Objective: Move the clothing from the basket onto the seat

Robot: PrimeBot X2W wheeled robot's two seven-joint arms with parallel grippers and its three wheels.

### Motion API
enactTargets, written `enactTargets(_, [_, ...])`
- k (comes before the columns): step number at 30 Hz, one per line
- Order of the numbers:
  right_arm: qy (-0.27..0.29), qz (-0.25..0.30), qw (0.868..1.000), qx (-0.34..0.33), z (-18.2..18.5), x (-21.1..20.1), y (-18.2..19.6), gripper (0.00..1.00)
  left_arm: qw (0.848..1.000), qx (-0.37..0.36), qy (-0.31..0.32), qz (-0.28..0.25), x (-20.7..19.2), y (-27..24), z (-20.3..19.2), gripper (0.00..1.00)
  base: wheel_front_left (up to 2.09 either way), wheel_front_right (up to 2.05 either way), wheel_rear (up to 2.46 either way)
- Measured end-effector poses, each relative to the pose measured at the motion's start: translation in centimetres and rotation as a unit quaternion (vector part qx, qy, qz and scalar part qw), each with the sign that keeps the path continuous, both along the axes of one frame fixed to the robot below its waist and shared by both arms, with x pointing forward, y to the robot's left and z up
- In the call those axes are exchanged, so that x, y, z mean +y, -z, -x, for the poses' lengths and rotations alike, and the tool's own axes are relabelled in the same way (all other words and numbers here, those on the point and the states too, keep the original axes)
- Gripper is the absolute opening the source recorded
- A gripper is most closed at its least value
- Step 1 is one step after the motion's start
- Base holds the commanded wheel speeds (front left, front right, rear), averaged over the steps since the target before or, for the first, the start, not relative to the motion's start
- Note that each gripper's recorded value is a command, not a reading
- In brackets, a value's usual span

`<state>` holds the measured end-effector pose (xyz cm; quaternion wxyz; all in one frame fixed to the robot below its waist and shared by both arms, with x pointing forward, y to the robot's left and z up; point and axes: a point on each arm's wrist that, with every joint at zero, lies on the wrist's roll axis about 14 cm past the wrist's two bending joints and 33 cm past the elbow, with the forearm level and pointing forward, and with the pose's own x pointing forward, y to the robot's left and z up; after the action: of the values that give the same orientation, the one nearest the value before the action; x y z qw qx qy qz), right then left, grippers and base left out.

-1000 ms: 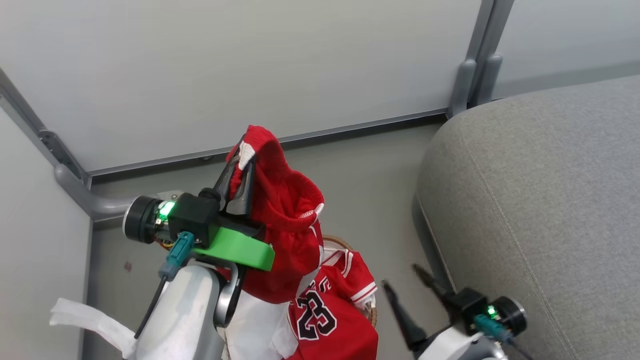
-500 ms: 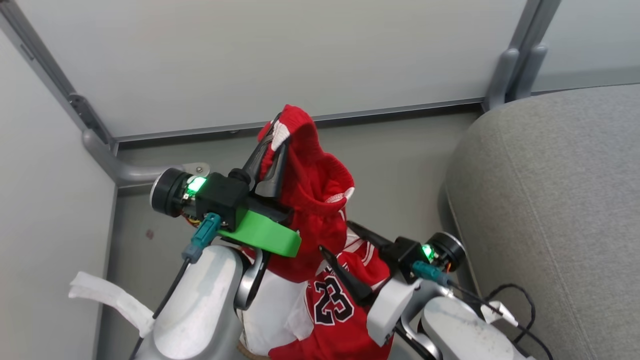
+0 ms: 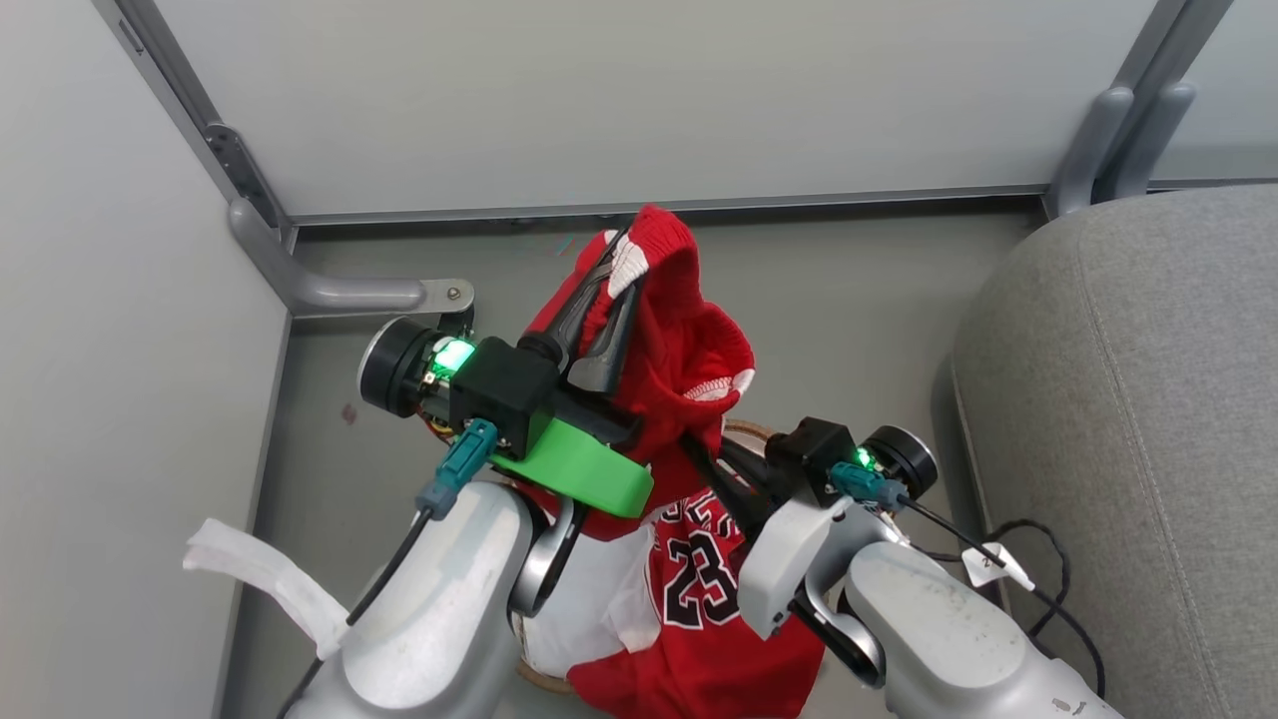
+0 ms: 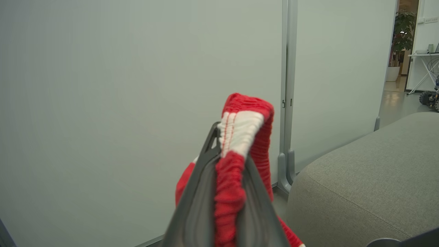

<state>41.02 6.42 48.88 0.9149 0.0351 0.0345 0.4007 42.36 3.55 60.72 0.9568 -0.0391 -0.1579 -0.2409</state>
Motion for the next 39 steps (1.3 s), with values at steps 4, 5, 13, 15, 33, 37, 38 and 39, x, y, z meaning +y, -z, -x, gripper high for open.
enactTargets(4, [0.004, -0.003, 1.0, 0.007, 0.0, -0.2, 0.2, 0.0, 1.0, 0.003, -0.004, -0.001, 0.1, 0.2, -0.1, 0.0, 0.0, 0.0, 0.0])
enactTargets(5, [0.01, -0.002, 1.0, 0.012, 0.1, -0.5, 0.6, 0.0, 1.0, 0.004, -0.006, -0.001, 0.1, 0.2, -0.1, 0.0, 0.0, 0.0, 0.0])
enactTargets(13, [0.052, 0.024, 0.996, 0.065, 2.1, -3.7, 4.8, 0.0, 1.0, 0.008, -0.013, 0.001, 0.3, 0.4, -0.6, 0.0, 0.0, 0.0, 0.0])
enactTargets(15, [0.069, 0.023, 0.995, 0.068, 2.1, -4.6, 5.0, 0.0, 1.0, 0.011, -0.013, 0.002, 0.2, 0.6, -0.7, 0.0, 0.0, 0.0, 0.0])
enactTargets(33, [0.229, -0.093, 0.967, -0.063, 0.4, -14.2, -5.0, 0.0, 0.996, 0.082, 0.028, -0.013, -3.0, 6.0, -0.8, 1.0, 0.0, 0.0, 0.0])
enactTargets(37, [0.275, -0.109, 0.951, -0.088, 1.0, -17.6, -6.7, 0.0, 0.993, 0.104, 0.05, -0.022, -4.5, 7.7, -0.4, 1.0, 0.0, 0.0, 0.0])
enactTargets(38, [0.285, -0.111, 0.947, -0.096, 1.2, -18.4, -7.2, 0.0, 0.992, 0.107, 0.057, -0.024, -5.1, 8.0, -0.3, 1.0, 0.0, 0.0, 0.0])
enactTargets(39, [0.298, -0.113, 0.942, -0.103, 1.5, -19.3, -7.7, 0.0, 0.992, 0.109, 0.064, -0.025, -5.6, 8.2, -0.3, 1.0, 0.0, 0.0, 0.0])
